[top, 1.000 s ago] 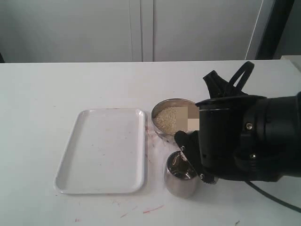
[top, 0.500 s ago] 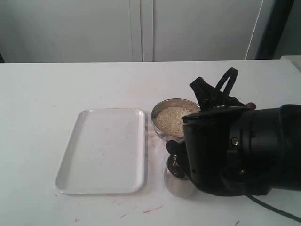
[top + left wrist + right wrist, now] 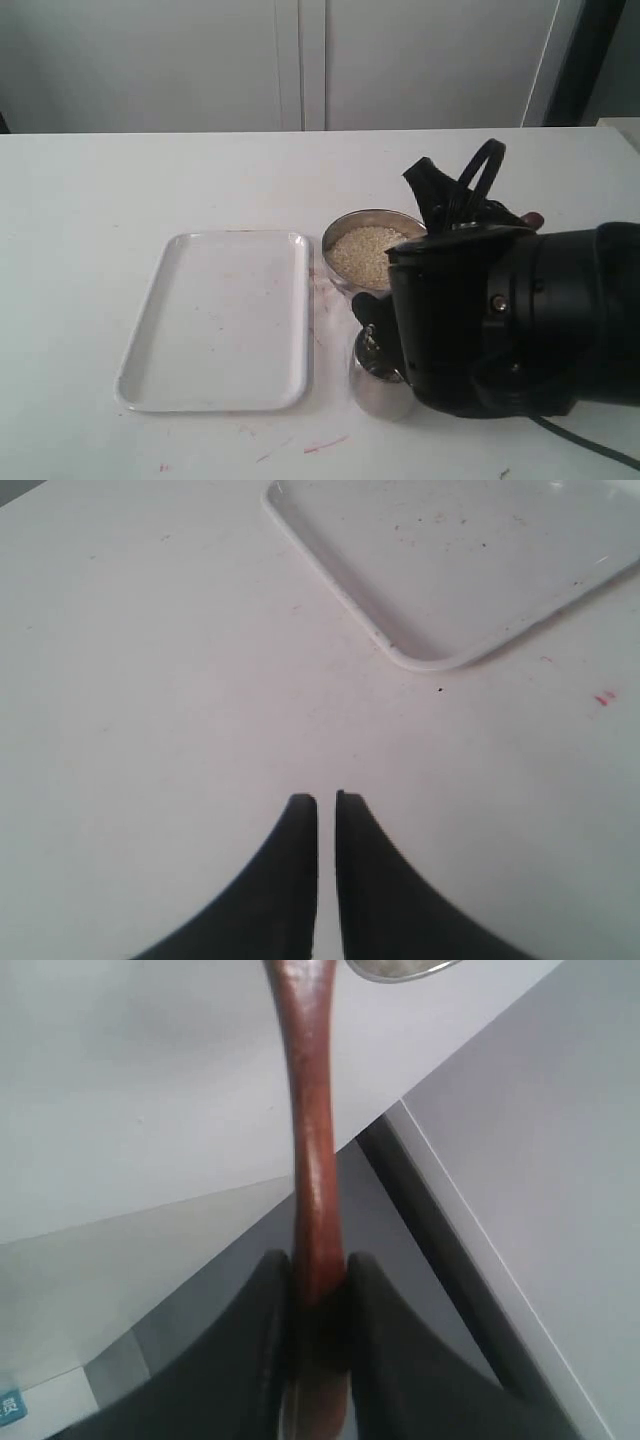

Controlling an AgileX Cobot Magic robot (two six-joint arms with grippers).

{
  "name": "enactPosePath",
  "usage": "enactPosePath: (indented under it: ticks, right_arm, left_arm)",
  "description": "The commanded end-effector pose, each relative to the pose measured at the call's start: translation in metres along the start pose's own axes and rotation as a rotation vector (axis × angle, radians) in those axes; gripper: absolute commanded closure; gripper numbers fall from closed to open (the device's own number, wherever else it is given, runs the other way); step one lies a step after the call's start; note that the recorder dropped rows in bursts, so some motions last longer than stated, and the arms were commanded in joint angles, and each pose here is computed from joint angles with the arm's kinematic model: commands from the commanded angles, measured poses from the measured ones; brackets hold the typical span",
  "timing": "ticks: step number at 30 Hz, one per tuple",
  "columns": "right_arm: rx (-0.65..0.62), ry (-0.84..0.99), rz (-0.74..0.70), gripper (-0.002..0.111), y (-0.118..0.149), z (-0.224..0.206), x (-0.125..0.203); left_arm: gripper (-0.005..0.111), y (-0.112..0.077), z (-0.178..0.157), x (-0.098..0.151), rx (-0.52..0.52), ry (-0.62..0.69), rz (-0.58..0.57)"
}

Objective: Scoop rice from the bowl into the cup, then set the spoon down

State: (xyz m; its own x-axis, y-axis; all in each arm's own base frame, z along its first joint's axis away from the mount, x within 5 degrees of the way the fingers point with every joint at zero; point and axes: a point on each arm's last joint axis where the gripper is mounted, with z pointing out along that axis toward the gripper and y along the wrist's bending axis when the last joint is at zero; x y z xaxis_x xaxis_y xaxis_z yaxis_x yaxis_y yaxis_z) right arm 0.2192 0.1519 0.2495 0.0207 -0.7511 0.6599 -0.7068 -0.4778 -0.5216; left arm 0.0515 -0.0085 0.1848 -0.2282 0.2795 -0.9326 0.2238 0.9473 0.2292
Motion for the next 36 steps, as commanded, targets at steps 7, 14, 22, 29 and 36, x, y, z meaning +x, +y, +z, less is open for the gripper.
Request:
enactPosePath:
  ticks: [7,14,22,29,36]
  right_arm:
    - [-0.002,0.009,0.023,0.108,0.0010,0.0005,0.0002]
    - [-0.091,-0.039,-0.001,0.108,0.0090,0.0000,-0.0042]
    - [-0.039,-0.010,0.027,0.108,0.0043,0.0004,-0.0016]
    - [-0.081,-0.034,-0.014,0.108,0.0082,0.0001,-0.0037]
    - [-0.016,0.002,0.028,0.108,0.0022,0.0004,-0.0005]
  left_arm:
    - [0.092,-0.0015,0.0008,0.0056,0.011,0.038,-0.005]
    - [0.092,-0.0015,0.0008,0.0056,0.011,0.038,-0.005]
    - [0.092,-0.0015,0.0008,0.0056,0.011,0.038,-0.005]
    - [0.092,-0.0015,0.0008,0.0056,0.011,0.038,-0.005]
    - [0.092,-0.0015,0.0008,0.0056,0.011,0.038,-0.005]
